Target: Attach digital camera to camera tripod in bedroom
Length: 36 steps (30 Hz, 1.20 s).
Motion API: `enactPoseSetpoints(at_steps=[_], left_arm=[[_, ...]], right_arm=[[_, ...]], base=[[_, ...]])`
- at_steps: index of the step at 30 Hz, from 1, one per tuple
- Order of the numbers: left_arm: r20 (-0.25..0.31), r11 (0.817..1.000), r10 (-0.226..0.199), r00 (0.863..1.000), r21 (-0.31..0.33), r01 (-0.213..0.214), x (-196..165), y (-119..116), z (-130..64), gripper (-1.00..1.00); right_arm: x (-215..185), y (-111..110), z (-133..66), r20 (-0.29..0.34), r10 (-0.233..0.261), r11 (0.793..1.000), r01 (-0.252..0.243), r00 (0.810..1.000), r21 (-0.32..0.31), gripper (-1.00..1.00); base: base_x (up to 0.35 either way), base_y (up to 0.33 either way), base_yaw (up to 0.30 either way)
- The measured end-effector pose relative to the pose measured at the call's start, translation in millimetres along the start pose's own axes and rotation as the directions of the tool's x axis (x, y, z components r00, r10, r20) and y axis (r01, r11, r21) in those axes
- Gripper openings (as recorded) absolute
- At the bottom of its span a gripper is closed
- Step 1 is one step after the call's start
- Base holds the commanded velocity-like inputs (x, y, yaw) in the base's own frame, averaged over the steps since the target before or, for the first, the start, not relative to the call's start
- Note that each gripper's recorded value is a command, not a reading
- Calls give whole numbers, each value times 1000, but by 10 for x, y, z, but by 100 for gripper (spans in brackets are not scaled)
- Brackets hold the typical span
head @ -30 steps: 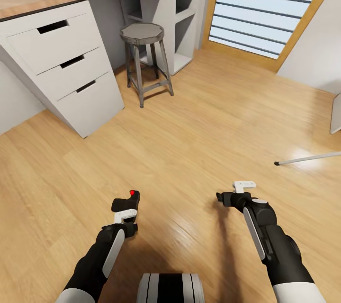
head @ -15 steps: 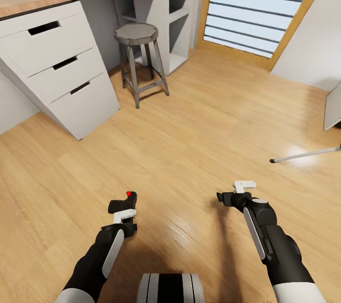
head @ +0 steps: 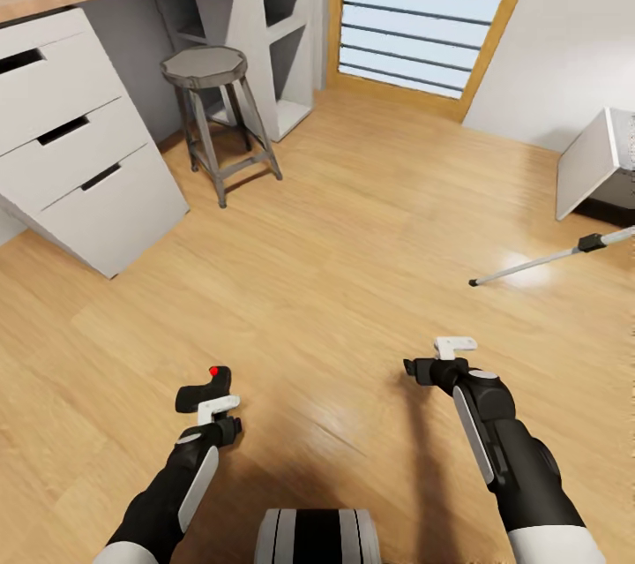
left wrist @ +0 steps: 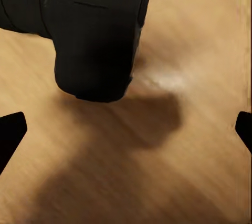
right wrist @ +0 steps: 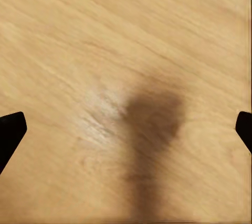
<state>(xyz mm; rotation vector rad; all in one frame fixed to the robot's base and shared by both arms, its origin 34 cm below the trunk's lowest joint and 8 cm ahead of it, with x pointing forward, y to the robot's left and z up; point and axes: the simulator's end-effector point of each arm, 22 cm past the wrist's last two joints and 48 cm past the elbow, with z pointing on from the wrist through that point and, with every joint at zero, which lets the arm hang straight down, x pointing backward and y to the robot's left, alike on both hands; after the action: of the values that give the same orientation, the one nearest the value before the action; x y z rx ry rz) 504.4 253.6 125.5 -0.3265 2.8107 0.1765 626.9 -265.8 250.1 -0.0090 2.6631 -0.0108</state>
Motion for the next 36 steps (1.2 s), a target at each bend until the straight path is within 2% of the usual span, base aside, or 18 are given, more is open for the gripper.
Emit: enactPoseSetpoints(at_steps=[10, 24, 36], left_arm=[[15, 1000, 14, 1000, 11, -14, 17, -2, 26, 100], [14, 996, 85, 996, -18, -84, 81, 67, 52, 100], [-7, 995, 95, 995, -29, -95, 177, 123, 77, 100]], right_arm=[[3, 0, 4, 0, -1, 1000, 1, 1000, 1, 100], [0, 5, 6, 2, 0, 1000, 0, 1000, 0, 100], [4, 27, 17, 6, 5, 1000, -5, 1000, -10, 100]], base=[[0, 0, -54], [0, 0, -3], [0, 0, 0]])
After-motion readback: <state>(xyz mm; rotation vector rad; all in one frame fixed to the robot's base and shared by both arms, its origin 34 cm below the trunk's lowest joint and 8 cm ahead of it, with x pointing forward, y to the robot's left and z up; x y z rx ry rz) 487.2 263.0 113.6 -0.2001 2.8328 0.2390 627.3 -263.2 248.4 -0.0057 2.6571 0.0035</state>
